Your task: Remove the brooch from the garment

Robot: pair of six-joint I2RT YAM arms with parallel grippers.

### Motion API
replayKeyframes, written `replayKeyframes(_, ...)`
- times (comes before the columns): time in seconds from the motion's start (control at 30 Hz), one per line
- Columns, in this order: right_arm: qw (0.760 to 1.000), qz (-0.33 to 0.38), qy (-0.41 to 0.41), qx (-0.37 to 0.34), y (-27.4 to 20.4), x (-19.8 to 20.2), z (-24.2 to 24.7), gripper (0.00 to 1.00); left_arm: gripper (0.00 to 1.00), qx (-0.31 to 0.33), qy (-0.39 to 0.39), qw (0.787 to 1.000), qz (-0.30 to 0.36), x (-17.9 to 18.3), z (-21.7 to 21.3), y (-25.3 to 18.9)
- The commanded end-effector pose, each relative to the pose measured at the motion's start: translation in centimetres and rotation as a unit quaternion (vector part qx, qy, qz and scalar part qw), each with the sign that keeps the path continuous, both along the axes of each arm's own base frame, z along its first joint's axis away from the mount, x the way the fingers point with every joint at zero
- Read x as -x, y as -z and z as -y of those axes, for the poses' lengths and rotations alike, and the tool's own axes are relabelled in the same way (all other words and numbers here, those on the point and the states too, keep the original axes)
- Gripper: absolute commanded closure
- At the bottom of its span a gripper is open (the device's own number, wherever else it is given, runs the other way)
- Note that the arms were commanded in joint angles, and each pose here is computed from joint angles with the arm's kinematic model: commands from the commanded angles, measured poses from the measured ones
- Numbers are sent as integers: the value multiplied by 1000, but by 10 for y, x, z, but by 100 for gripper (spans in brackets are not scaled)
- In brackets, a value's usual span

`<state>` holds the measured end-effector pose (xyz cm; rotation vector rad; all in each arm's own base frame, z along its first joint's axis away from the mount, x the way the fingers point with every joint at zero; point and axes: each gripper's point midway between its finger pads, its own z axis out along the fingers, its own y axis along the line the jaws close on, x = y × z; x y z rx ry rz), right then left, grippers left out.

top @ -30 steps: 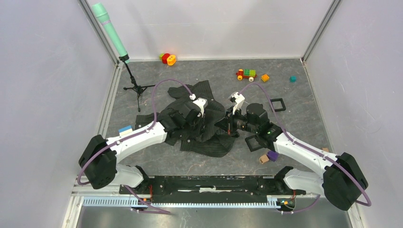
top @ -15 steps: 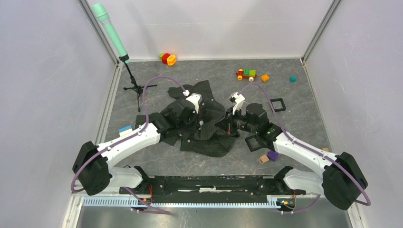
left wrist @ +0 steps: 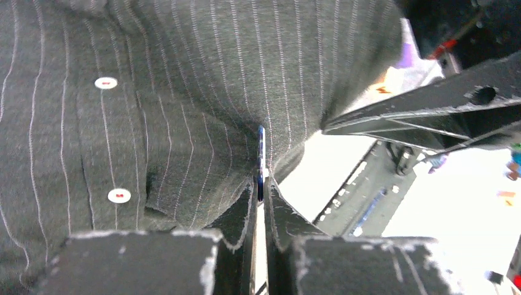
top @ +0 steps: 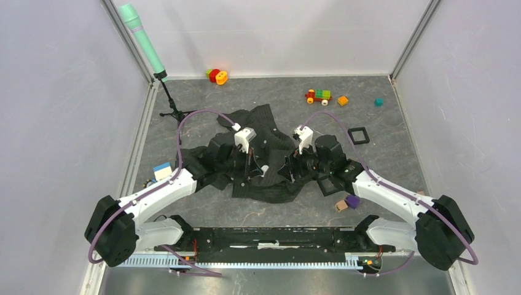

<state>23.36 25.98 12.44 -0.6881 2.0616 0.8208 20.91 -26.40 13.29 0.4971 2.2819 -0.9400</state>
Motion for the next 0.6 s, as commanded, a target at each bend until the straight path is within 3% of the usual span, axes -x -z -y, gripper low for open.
replayKeyframes(0.0, 991, 98, -85, -37, -52, -4, -20, 19, 96, 98, 102, 989, 44, 16, 29, -44)
replayKeyframes(0.17, 983, 89, -146, -63, -57, 5, -37, 27, 98, 106, 97, 987, 72, 13, 29, -48)
replayKeyframes(0.3, 979, 81, -160, -92, -54, 10, -41, 39, 98, 103, 90, 987, 79, 10, 27, -44)
replayKeyframes(0.57, 977, 65, -174, -100, -47, 11, -42, 53, 98, 101, 91, 985, 107, 8, 24, -44)
